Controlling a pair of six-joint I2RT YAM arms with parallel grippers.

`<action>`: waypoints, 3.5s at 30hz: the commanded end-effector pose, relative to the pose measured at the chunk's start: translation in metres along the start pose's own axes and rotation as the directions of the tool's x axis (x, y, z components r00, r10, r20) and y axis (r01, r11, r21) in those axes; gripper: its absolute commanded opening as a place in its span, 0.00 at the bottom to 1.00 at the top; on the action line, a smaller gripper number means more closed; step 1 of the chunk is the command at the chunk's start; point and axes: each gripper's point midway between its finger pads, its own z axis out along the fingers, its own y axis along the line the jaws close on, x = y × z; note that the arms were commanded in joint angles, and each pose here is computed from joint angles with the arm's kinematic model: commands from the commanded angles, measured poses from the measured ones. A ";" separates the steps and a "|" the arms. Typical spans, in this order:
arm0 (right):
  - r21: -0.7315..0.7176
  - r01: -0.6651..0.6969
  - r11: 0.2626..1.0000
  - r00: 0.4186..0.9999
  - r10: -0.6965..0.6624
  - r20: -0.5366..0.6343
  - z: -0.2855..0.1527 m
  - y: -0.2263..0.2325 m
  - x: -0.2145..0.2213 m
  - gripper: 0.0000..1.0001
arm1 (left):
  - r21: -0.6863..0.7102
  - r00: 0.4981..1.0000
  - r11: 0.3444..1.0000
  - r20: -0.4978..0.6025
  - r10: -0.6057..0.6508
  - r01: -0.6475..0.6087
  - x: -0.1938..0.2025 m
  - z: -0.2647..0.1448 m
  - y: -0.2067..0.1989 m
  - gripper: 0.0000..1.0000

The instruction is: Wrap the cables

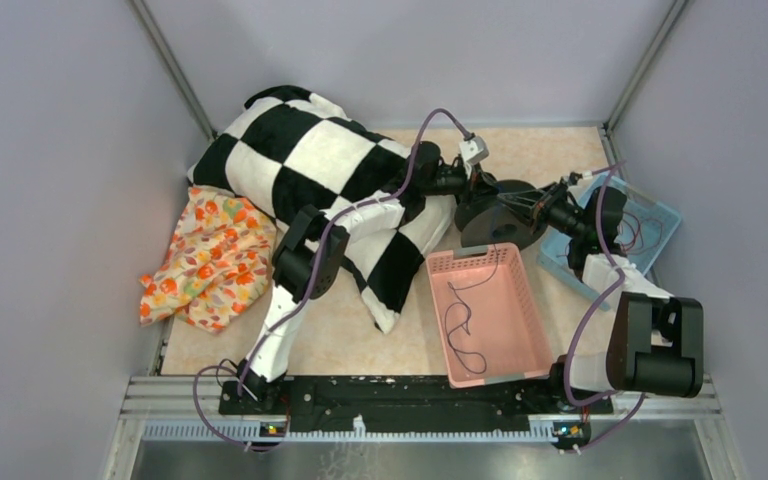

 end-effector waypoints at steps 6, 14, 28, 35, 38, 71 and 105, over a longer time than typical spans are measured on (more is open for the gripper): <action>-0.055 0.062 0.997 0.998 -0.062 -0.006 0.007 0.028 -0.012 0.00 | -0.047 0.963 0.963 0.046 0.266 -0.264 -0.058 -0.016 -0.004 0.00; -0.038 0.067 0.997 0.998 -0.067 0.005 0.008 0.022 -0.013 0.00 | -0.041 0.954 0.954 0.015 0.299 -0.298 -0.056 -0.019 -0.003 0.00; -0.024 0.062 0.998 0.998 -0.062 0.009 0.010 0.016 -0.016 0.00 | -0.050 0.961 0.960 -0.003 0.276 -0.275 -0.049 -0.019 -0.001 0.45; -0.048 0.039 0.998 0.999 -0.038 0.012 0.010 0.017 -0.017 0.00 | -0.052 0.959 0.957 -0.014 0.284 -0.284 -0.049 -0.021 -0.001 0.52; -0.073 0.032 0.997 0.999 -0.032 0.003 0.009 0.020 -0.015 0.00 | -0.051 0.960 0.959 -0.005 0.280 -0.280 -0.051 -0.021 -0.003 0.56; -0.069 0.004 0.998 0.999 -0.007 -0.039 0.019 0.011 -0.002 0.00 | -0.071 0.975 0.975 0.066 0.214 -0.209 -0.052 -0.017 -0.001 0.41; 0.196 0.240 0.951 0.967 -0.252 0.034 -0.012 0.066 -0.013 0.99 | -0.297 0.962 0.931 0.104 0.252 -0.211 -0.110 -0.060 0.019 0.00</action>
